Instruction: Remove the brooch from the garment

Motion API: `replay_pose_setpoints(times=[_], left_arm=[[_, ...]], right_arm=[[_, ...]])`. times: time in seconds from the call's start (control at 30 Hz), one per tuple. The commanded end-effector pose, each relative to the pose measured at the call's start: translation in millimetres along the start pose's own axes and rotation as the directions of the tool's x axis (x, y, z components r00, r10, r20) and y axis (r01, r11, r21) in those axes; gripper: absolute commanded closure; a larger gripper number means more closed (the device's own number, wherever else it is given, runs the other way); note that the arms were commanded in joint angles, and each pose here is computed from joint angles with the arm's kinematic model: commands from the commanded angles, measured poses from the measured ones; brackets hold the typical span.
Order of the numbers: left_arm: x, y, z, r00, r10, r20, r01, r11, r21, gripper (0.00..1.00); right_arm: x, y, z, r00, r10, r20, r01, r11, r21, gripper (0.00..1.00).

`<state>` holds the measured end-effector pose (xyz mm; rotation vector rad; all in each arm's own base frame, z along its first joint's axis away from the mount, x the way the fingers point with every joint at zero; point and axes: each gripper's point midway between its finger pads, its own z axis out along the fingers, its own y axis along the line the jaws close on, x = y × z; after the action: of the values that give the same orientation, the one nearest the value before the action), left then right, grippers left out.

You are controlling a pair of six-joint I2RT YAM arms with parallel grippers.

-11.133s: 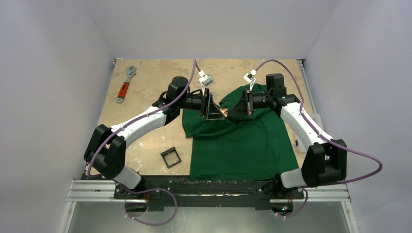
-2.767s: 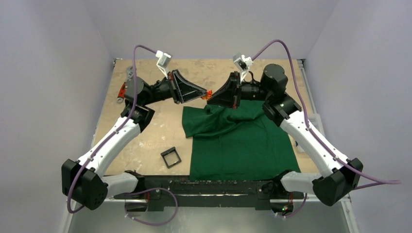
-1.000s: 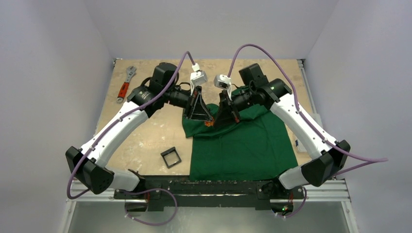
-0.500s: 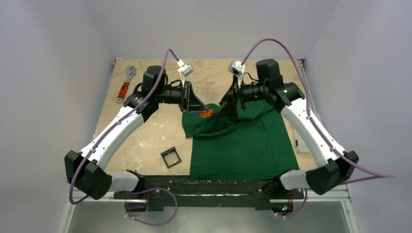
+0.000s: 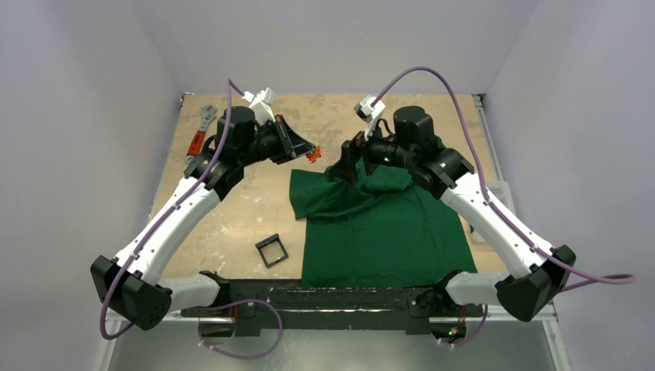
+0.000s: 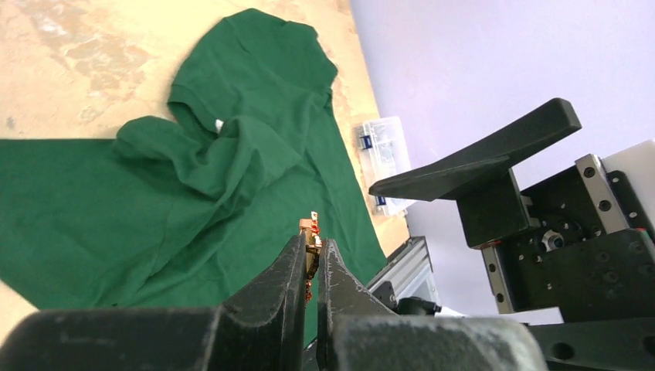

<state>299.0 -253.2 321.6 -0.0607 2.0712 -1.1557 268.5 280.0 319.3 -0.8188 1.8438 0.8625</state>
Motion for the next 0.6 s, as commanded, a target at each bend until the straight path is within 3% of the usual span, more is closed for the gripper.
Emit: replay_pose_setpoints(times=[0.0, 0.57], left_arm=[[-14.3, -11.3, -11.4, 0.996, -0.044, 0.074, 0.046, 0.999, -0.026, 1.0], [-7.3, -17.3, -16.3, 0.996, -0.067, 0.062, 0.066, 0.998, 0.011, 1.0]], right_arm=[[-27.1, 0.0, 6.6, 0.997, -0.016, 0.079, 0.011, 0.998, 0.061, 0.04], [-40.1, 16.7, 43.1, 0.993, -0.03, 0.115, 0.026, 0.999, 0.034, 0.12]])
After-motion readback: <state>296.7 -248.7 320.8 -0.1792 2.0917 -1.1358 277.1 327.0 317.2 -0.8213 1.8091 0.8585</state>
